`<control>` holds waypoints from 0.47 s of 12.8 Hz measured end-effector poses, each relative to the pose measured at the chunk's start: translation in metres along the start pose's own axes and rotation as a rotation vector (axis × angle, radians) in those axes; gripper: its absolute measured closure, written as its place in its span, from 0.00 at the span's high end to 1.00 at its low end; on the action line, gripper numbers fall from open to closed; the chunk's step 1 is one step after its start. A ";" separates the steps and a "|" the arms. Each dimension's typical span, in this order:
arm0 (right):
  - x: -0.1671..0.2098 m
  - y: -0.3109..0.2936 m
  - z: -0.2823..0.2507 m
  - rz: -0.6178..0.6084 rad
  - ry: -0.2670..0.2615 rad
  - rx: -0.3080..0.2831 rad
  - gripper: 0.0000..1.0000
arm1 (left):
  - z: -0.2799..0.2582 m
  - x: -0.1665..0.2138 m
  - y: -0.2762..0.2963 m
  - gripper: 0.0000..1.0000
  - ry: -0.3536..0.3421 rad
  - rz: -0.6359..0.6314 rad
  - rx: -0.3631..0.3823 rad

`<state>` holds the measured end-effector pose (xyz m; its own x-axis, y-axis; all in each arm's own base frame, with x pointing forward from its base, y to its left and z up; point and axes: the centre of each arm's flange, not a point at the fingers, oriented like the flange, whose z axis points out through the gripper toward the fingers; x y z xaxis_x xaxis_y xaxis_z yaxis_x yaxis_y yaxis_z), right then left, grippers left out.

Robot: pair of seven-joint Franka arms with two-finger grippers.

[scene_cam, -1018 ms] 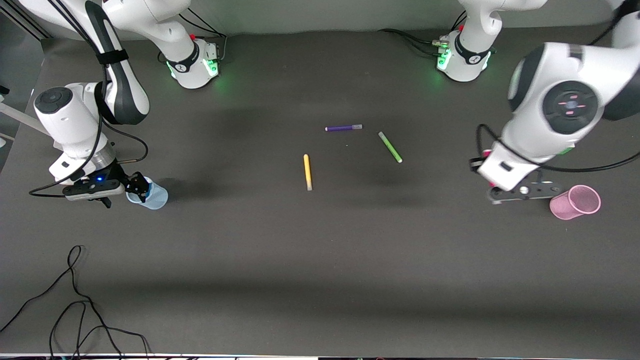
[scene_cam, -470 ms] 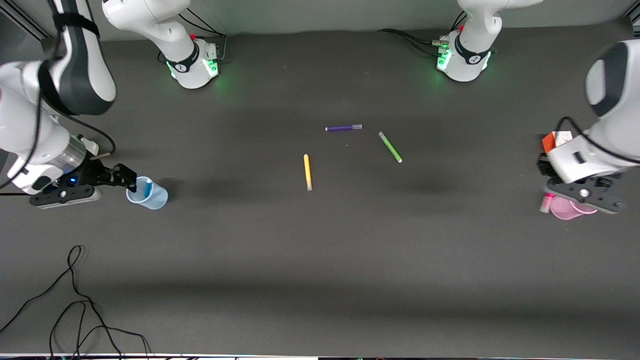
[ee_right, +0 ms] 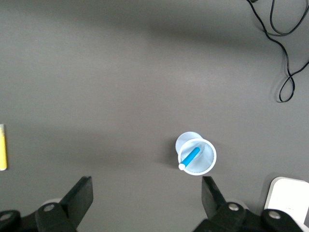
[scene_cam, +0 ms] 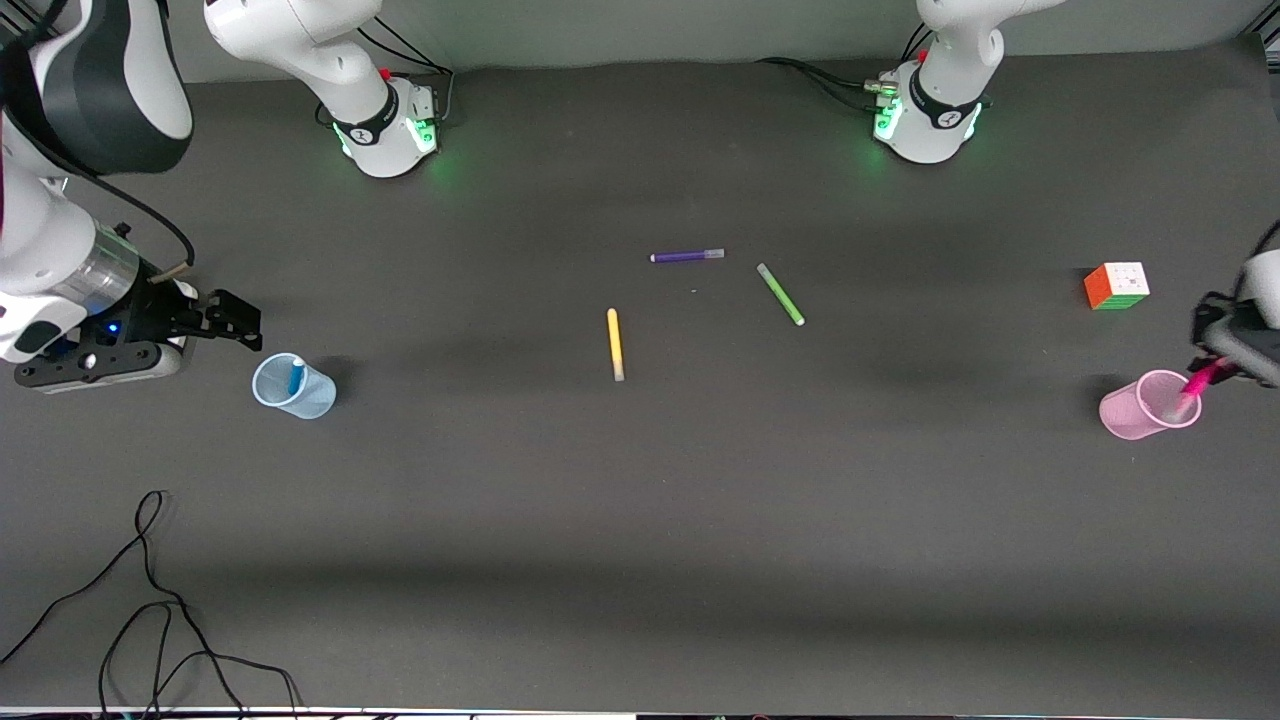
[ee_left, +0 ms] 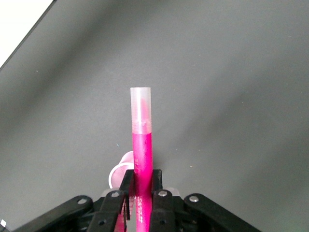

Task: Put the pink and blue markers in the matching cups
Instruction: 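Release the pink marker into the pink cup with the left gripper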

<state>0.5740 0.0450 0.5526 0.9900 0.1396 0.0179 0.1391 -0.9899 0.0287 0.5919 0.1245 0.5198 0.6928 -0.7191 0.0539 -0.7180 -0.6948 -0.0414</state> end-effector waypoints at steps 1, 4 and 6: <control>0.001 -0.006 -0.007 -0.007 0.004 0.002 1.00 | 0.004 -0.025 -0.016 0.18 0.060 0.026 -0.022; 0.003 -0.014 -0.021 -0.010 0.023 0.006 1.00 | 0.039 -0.094 -0.052 0.18 0.257 0.133 -0.090; 0.001 -0.003 -0.021 0.009 0.013 0.007 1.00 | 0.080 -0.126 -0.069 0.18 0.349 0.195 -0.125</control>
<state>0.5744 0.0484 0.5736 0.9909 0.1311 0.0311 0.1305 -0.9912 0.0219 0.5594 0.2625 0.4359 0.4939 -0.7759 0.3925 -0.8511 -0.5238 0.0356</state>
